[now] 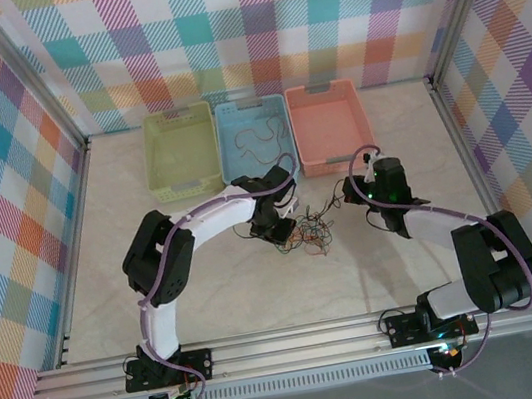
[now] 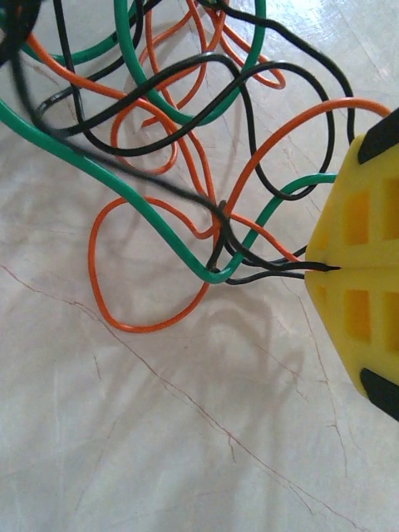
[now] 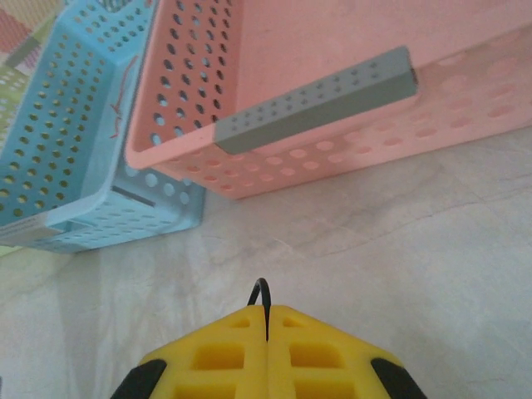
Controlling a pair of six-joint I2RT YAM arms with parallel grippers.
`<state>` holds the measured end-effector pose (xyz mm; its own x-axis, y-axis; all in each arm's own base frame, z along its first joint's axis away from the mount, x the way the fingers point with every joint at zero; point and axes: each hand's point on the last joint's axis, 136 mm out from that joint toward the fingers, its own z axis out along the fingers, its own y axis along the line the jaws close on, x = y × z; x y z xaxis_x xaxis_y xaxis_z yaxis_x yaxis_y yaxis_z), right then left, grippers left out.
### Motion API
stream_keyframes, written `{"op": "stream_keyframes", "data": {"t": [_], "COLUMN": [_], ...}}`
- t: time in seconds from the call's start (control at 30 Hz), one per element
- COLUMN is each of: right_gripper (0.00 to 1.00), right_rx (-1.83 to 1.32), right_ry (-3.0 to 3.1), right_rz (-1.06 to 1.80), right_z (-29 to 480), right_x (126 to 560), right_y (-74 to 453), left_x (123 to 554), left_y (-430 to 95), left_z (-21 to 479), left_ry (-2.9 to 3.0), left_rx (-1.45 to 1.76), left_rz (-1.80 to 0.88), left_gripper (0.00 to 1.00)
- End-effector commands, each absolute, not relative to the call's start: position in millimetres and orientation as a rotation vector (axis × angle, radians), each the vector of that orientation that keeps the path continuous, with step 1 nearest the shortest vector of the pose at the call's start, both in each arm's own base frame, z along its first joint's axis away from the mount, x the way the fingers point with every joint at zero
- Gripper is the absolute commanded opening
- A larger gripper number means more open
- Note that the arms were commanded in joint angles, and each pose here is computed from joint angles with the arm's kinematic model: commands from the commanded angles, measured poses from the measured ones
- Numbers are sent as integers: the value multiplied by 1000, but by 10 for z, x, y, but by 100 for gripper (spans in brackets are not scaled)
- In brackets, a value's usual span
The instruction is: Untangle the cables
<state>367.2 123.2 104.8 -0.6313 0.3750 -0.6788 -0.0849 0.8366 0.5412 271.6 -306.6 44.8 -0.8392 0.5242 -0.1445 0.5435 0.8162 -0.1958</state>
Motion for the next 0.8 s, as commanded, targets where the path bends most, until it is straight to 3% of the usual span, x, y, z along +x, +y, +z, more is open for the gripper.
{"op": "stream_keyframes", "data": {"t": [0.0, 0.1, 0.27, 0.37, 0.77], "right_gripper": [0, 0, 0, 0, 0], "right_rx": [108, 24, -152, -255, -563], "right_ry": [2079, 2048, 1969, 1926, 1832], "right_rz": [802, 903, 1035, 1103, 1269], "right_z": [1255, 1347, 1568, 1675, 1833], "right_x": [3715, 3673, 3574, 3471, 3123], "right_y": [1408, 1594, 1933, 2119, 2611], "left_x": [2683, 2668, 2696, 2705, 2845], "left_y": [-3110, -3189, -3268, -3292, -3195], "left_z": [689, 825, 1101, 1256, 1606], "left_ry": [2839, 2777, 2642, 2566, 2385], "left_rx": [860, 859, 843, 829, 681], "left_rz": [-401, -499, -603, -647, -701], "left_gripper": [0, 2, 39, 47, 53]}}
